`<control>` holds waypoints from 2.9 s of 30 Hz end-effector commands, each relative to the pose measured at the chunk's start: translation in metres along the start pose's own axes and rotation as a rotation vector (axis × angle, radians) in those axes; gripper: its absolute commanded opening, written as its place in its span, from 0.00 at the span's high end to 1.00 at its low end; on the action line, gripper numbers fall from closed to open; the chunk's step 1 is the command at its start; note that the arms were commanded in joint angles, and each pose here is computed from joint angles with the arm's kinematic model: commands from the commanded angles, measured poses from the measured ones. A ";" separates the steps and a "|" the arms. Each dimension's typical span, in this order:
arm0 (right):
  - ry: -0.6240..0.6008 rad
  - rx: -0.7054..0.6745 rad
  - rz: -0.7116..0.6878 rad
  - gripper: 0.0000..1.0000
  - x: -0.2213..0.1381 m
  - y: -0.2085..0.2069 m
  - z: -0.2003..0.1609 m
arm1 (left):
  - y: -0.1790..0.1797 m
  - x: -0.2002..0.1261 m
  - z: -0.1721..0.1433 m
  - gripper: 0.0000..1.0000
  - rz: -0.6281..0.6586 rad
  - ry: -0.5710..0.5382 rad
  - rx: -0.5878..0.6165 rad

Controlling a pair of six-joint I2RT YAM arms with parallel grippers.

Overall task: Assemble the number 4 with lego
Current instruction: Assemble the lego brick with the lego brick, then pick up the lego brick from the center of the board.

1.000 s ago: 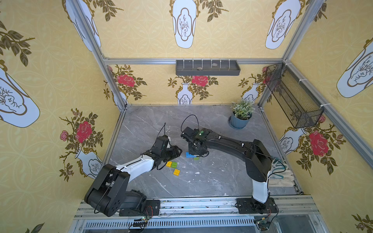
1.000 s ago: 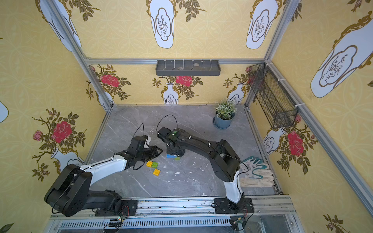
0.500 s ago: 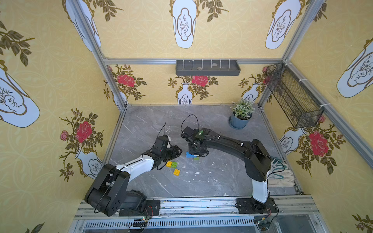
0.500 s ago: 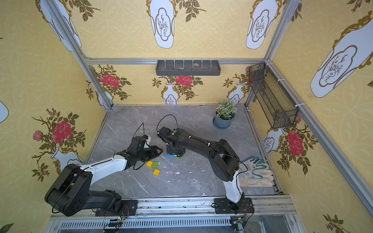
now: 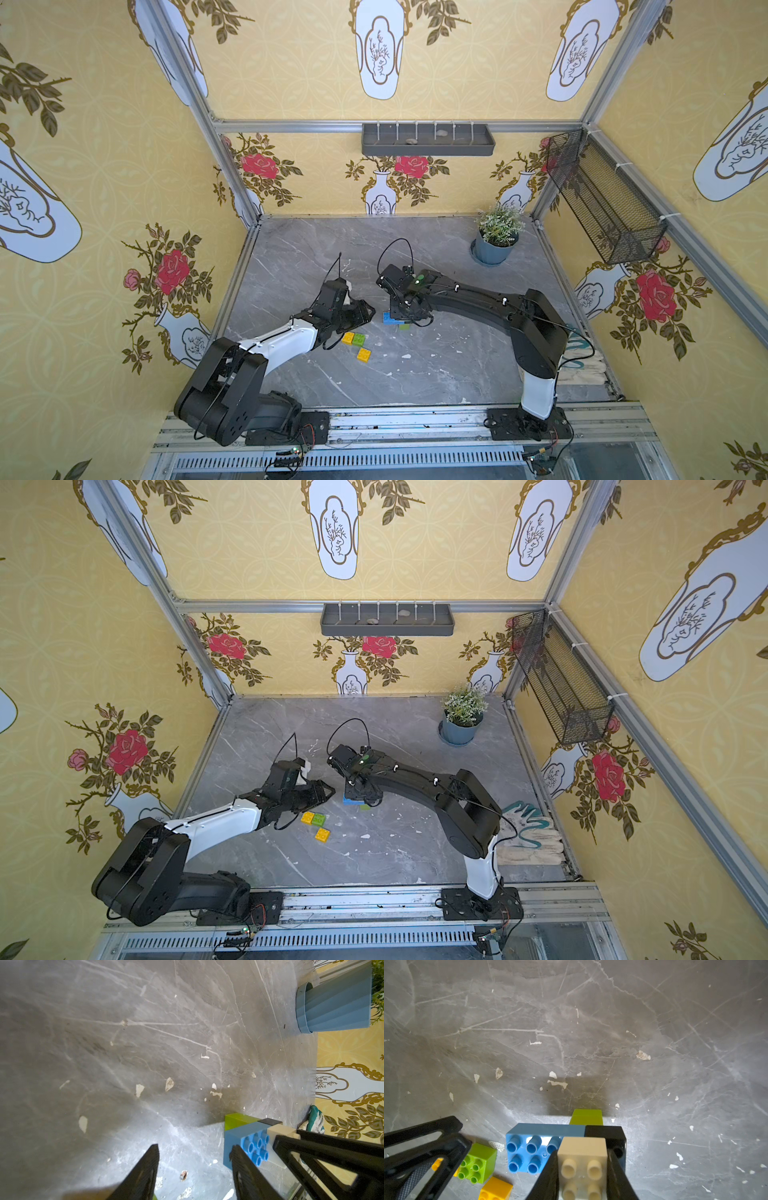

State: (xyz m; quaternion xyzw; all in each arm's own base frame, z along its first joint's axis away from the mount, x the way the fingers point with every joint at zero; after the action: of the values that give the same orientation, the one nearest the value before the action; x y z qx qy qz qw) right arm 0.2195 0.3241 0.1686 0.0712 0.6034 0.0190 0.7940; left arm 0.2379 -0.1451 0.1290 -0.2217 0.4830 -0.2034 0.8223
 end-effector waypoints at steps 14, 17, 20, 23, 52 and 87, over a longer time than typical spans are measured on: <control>-0.015 -0.023 -0.035 0.60 -0.013 0.003 0.011 | -0.002 0.003 0.004 0.42 -0.005 0.000 0.021; -0.014 -0.027 -0.032 0.60 -0.014 0.003 0.011 | -0.002 0.003 0.005 0.42 -0.005 -0.002 0.025; -0.014 -0.025 -0.026 0.56 -0.015 0.005 0.011 | -0.003 0.003 0.005 0.42 -0.005 0.002 0.027; -0.021 -0.025 -0.013 0.49 -0.018 0.006 0.013 | -0.003 0.002 0.006 0.42 -0.007 0.002 0.029; 0.045 -0.754 0.370 0.29 -0.010 0.088 -0.111 | 0.059 -0.098 -0.022 0.40 0.336 -0.251 -0.260; 0.112 -0.765 0.237 0.50 0.031 0.076 -0.110 | 0.059 -0.067 -0.012 0.44 0.228 -0.168 -0.240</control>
State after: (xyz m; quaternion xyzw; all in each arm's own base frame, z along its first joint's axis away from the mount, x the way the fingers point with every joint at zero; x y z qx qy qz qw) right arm 0.1251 0.4129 0.1196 -0.1615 0.5851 0.3479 0.7145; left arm 0.1998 -0.0597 0.1350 -0.2791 0.4651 -0.0158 0.8400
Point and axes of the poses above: each gripper's point midway between its finger pads, its own x axis out along the fingers, its own y axis along the line the jaws close on, z = x × y, the point moved 10 cm from there along -x, back along the fingers, and after that the axes turned 10 degrees about x, right-handed, at the moved point
